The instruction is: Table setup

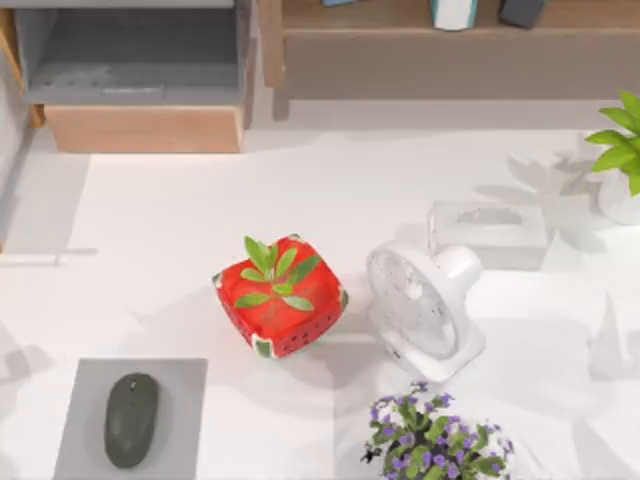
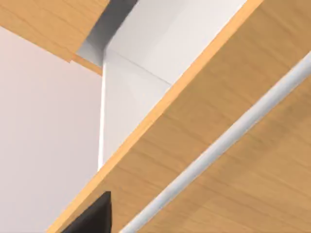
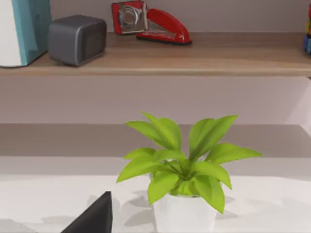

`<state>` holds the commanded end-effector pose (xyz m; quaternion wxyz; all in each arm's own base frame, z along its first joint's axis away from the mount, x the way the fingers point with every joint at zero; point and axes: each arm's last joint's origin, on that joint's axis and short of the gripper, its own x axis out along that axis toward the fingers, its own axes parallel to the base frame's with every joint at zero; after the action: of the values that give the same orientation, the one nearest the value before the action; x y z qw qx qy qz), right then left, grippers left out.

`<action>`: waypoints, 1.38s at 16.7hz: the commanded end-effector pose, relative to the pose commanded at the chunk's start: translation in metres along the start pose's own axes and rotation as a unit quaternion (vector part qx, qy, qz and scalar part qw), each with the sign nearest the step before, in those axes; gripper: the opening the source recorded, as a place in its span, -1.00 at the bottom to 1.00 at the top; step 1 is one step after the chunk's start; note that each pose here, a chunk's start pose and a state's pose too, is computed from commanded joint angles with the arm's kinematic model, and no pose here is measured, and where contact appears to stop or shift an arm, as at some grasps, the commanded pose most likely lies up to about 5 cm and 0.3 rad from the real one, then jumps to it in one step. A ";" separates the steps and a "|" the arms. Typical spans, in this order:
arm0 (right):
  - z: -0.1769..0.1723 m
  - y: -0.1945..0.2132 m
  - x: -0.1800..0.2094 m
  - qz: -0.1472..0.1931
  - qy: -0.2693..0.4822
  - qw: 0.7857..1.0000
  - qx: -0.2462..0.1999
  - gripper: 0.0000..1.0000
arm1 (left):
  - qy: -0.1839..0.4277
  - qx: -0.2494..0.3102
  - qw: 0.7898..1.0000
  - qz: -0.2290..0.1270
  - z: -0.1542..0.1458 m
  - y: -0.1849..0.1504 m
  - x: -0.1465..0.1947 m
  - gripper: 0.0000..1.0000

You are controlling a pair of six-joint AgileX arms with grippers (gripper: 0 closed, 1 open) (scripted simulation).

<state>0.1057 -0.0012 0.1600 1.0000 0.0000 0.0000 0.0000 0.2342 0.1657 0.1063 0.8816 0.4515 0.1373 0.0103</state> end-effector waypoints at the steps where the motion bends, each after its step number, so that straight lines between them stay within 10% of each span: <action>1: 0.000 0.000 0.000 0.000 0.000 1.000 0.000 1.00 | -0.015 0.049 0.999 0.019 -0.005 0.003 -0.001 1.00; 9: 0.000 0.000 0.000 0.000 0.000 1.000 0.000 1.00 | -0.110 0.299 0.944 0.086 -0.015 -0.003 -0.001 1.00; 23: 0.000 0.000 0.000 0.000 0.000 1.000 0.000 1.00 | -0.114 0.305 0.942 0.087 -0.008 -0.002 0.023 1.00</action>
<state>0.1057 -0.0012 0.1600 1.0000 0.0000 0.0000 0.0000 0.2544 0.1741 0.0951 0.7069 0.7072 -0.0071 -0.0071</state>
